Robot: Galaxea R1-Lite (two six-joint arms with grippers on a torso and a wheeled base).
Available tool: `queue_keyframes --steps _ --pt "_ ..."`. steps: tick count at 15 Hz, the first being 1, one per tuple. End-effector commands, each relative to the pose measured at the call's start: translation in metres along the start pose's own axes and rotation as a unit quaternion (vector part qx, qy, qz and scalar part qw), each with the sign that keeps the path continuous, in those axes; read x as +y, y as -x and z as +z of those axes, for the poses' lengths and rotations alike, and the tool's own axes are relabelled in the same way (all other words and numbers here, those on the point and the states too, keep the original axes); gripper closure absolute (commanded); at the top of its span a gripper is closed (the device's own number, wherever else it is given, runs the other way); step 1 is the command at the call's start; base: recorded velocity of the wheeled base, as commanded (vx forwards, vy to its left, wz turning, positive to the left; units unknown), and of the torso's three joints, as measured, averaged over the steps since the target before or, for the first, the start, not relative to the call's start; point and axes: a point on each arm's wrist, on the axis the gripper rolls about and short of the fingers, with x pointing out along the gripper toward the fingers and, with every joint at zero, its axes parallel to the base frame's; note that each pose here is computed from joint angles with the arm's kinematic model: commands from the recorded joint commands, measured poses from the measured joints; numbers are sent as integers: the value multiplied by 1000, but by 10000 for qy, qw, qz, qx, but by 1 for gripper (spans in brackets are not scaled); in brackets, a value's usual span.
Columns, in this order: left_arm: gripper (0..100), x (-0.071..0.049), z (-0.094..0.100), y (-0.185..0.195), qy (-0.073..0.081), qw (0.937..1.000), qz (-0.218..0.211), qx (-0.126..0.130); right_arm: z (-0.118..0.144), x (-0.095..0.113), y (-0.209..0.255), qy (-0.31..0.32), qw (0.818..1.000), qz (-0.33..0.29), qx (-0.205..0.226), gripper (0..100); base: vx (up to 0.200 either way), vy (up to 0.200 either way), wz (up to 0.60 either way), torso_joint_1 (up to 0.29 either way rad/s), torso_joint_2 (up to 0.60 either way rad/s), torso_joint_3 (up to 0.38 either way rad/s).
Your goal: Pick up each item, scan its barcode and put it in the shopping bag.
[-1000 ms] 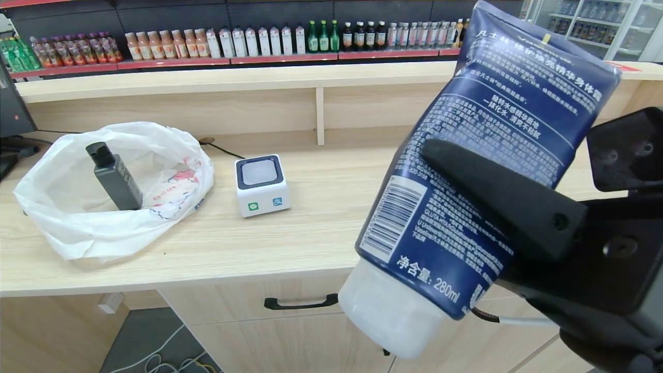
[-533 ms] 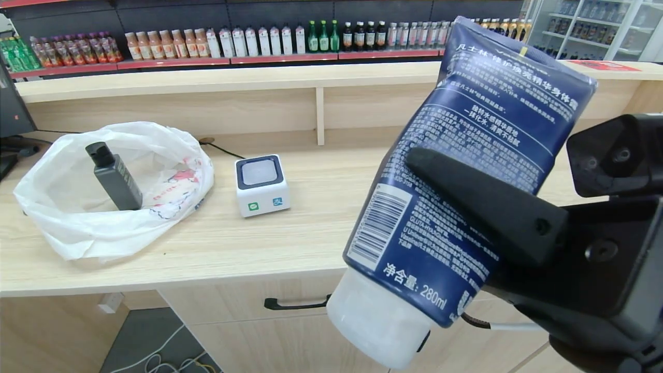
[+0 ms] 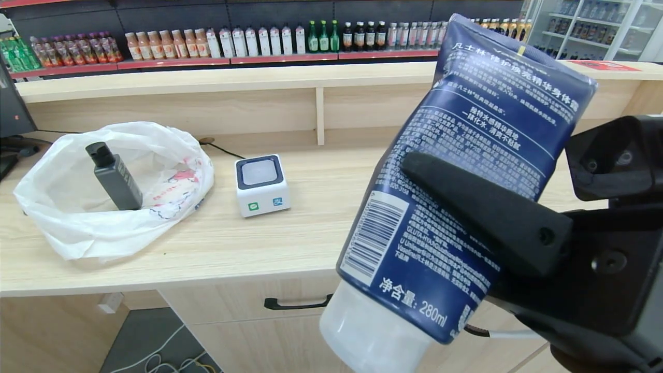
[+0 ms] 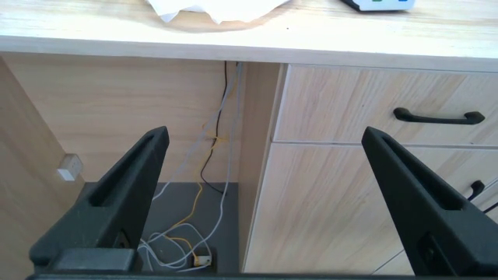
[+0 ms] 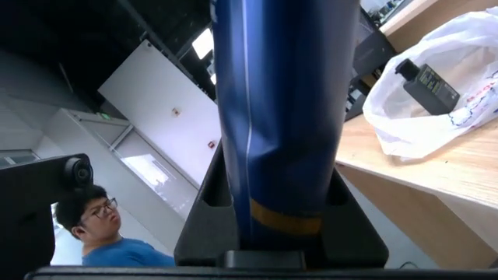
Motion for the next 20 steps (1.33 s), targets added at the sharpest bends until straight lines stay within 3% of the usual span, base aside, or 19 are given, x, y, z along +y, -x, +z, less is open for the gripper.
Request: queue_keyframes --steps 1,7,12,15,18,20 --pt "0 0 0 0 3 10000 4 -2 -1 0 2 -32 10000 -17 20 100 0 0 0 0 0 0" --pt "0 0 0 0 3 10000 4 -2 -5 -6 1 72 9999 -135 80 100 0 0 0 0 0 0" --pt "0 0 0 0 3 10000 4 -2 -10 -18 -1 920 9951 -280 215 100 0 0 0 0 0 0" --pt "0 0 0 0 3 10000 4 -2 -18 -34 -2 1720 9830 -503 406 100 0 0 0 0 0 0" --pt "0 0 0 0 3 10000 4 -2 -23 -55 0 2621 9591 -923 529 100 0 0 0 0 0 0" --pt "0 0 0 0 3 10000 4 -2 -18 -82 1 3600 9154 -1755 403 100 0 0 0 0 0 0"
